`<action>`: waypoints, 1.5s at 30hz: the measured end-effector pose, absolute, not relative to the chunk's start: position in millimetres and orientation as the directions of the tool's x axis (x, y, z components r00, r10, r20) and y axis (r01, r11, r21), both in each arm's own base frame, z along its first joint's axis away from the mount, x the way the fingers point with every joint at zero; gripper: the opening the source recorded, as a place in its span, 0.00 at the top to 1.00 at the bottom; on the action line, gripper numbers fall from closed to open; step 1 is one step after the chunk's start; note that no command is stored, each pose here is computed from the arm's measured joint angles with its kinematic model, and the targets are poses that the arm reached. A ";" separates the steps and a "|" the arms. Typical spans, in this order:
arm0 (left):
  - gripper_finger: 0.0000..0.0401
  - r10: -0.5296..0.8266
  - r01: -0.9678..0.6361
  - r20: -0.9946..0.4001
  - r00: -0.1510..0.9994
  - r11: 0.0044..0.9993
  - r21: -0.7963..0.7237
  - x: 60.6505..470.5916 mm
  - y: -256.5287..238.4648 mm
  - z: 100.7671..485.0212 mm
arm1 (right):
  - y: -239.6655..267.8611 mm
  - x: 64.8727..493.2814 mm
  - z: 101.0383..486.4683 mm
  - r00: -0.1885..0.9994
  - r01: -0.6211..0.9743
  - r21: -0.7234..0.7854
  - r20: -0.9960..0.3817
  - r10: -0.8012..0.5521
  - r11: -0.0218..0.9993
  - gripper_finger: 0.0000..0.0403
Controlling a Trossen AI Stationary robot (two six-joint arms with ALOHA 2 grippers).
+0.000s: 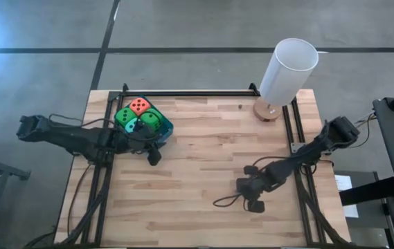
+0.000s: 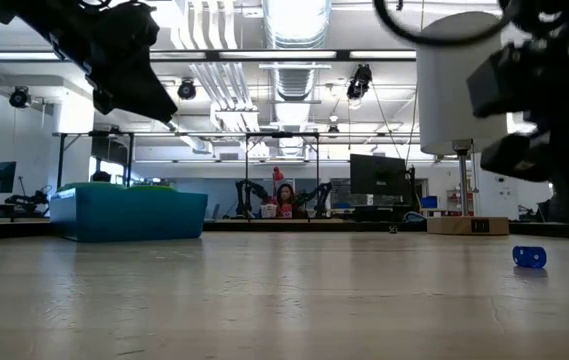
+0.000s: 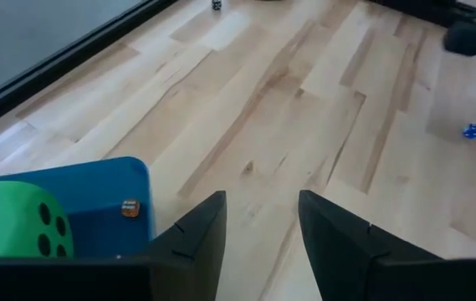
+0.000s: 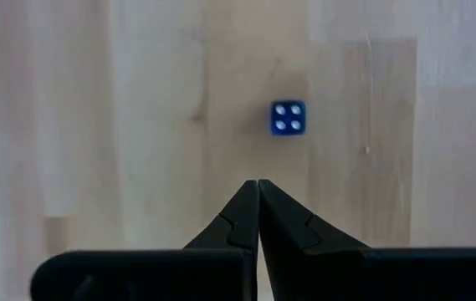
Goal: Pick & Place Dice
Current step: Put the small blue dice into the blue bin
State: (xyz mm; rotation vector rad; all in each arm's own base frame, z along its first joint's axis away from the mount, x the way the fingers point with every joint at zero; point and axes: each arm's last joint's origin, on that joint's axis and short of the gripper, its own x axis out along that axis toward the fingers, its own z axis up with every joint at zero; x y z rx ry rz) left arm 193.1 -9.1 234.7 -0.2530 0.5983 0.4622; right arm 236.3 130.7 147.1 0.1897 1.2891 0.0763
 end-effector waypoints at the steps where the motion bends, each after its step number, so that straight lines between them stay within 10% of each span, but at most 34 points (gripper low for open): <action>1: 0.61 0.340 -0.484 -0.591 0.731 0.869 -0.099 193.3 -9.3 234.8 | 130.0 237.3 143.6 0.267 0.057 0.177 -0.951 0.156 0.983 0.98; 45: 0.62 0.318 -0.452 -0.575 0.753 0.886 -0.102 195.0 -11.3 236.8 | 127.7 246.6 131.2 0.344 0.097 0.129 -0.935 0.088 0.987 0.98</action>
